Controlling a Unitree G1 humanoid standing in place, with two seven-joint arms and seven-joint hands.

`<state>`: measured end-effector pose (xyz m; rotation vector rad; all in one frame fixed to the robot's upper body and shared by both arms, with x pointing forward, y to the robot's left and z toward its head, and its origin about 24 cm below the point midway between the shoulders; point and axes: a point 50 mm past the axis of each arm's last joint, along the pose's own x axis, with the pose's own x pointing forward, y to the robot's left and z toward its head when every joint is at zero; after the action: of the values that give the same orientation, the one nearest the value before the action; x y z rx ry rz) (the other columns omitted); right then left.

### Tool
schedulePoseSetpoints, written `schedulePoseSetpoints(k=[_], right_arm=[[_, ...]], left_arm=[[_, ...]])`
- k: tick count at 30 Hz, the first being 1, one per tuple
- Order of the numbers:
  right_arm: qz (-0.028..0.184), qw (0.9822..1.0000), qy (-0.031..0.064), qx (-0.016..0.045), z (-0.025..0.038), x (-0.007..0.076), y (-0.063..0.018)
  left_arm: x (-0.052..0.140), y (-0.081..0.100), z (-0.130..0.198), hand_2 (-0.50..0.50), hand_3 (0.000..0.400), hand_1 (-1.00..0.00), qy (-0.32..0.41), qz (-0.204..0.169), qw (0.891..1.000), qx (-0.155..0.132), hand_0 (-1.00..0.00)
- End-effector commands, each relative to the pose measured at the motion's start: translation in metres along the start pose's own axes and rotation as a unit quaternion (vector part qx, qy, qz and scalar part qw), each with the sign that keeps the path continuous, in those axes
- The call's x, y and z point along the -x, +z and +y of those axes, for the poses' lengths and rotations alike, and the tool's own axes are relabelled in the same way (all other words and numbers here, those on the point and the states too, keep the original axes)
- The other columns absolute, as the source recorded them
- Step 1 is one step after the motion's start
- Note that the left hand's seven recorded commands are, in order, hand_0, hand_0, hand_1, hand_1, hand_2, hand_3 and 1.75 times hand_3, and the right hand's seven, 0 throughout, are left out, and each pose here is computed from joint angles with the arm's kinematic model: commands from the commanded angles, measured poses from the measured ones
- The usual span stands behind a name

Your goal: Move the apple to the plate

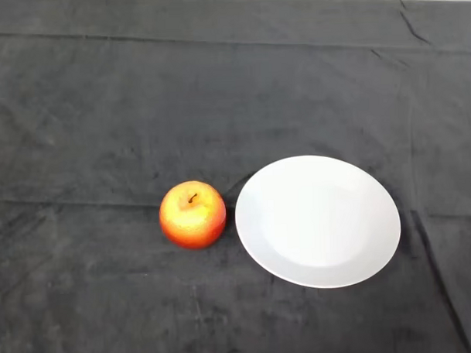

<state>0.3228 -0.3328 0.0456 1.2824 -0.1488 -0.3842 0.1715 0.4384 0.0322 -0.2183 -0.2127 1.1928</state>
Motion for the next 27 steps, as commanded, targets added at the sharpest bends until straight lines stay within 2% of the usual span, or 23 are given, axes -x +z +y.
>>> schedulePoseSetpoints(k=[1,17,27], right_arm=[[-0.015,0.9999,0.0028,0.0002,0.0017,-0.0001,0.0108],[-0.015,0.9999,0.0027,0.0006,0.0017,-0.0001,0.0108],[-0.015,0.9999,0.0028,0.0006,0.0017,-0.0001,0.0108]], left_arm=[[-0.001,0.006,-0.010,0.00,0.000,0.00,-0.009,-0.023,1.000,0.011,0.00],[0.009,0.002,-0.054,0.00,0.000,0.00,-0.085,-0.038,0.996,0.003,0.00],[0.023,-0.003,-0.085,0.00,0.000,0.00,-0.167,-0.052,0.984,-0.014,0.00]])
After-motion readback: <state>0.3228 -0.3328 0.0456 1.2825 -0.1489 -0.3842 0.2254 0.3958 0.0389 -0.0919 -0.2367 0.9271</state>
